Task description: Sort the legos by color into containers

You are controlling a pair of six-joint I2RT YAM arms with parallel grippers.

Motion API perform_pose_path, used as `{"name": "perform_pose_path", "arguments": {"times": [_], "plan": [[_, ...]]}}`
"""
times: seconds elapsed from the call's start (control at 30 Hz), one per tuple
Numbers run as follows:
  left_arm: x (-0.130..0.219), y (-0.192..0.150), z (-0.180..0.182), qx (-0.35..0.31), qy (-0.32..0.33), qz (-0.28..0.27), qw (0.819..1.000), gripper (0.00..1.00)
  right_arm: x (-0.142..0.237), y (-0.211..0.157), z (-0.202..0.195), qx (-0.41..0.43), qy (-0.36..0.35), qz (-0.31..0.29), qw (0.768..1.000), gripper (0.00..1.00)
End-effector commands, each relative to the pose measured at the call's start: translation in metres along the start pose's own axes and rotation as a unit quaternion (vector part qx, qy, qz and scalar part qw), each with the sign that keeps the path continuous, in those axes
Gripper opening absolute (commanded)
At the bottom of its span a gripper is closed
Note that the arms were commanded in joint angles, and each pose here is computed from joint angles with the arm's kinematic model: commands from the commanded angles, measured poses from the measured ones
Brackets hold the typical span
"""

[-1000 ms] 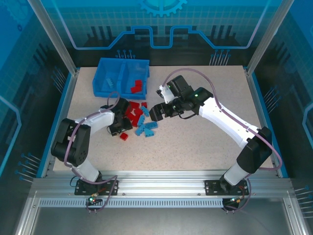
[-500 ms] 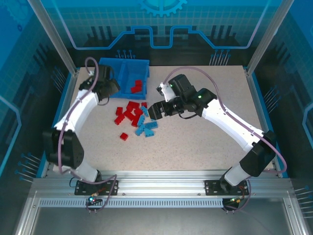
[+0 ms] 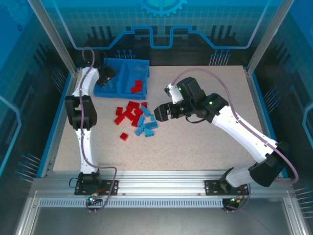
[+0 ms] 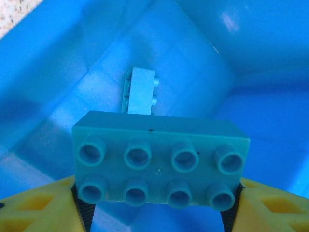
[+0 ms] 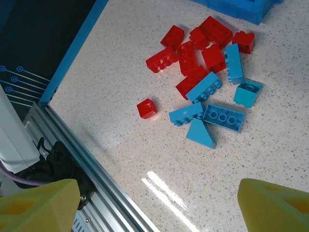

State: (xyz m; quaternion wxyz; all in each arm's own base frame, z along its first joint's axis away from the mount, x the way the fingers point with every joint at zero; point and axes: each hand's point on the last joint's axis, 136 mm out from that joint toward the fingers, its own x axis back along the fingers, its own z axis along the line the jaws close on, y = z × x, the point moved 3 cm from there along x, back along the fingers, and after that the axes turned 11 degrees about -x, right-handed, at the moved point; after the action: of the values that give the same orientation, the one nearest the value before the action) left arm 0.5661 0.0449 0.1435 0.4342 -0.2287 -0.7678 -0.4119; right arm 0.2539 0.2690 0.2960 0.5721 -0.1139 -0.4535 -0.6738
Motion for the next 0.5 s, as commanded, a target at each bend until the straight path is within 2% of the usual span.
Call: {"name": "perform_pose_path", "arguments": {"times": [0.0, 0.07, 0.1, 0.33, 0.47], "plan": [[0.037, 0.004, -0.015, 0.016, -0.044, -0.004, 0.999, 0.83, 0.002, -0.005, 0.0, -0.006, -0.005, -0.001, 1.0, 0.86], [0.053, -0.002, -0.015, 0.024, -0.054, -0.01, 0.998, 0.97, 0.0, -0.005, 0.001, -0.006, -0.002, 0.0, 1.0, 0.86], [0.063, -0.004, -0.014, 0.025, -0.057, -0.011, 0.998, 0.99, -0.001, -0.004, 0.001, -0.005, -0.001, 0.001, 1.0, 0.86], [0.135, -0.035, -0.009, 0.017, -0.092, -0.03, 0.995, 0.99, -0.013, 0.001, 0.002, 0.0, -0.001, 0.015, 1.0, 0.87], [0.186, -0.074, -0.009, -0.038, -0.12, -0.059, 0.99, 0.99, -0.022, 0.004, -0.006, -0.008, -0.025, 0.014, 1.0, 0.87]]}}
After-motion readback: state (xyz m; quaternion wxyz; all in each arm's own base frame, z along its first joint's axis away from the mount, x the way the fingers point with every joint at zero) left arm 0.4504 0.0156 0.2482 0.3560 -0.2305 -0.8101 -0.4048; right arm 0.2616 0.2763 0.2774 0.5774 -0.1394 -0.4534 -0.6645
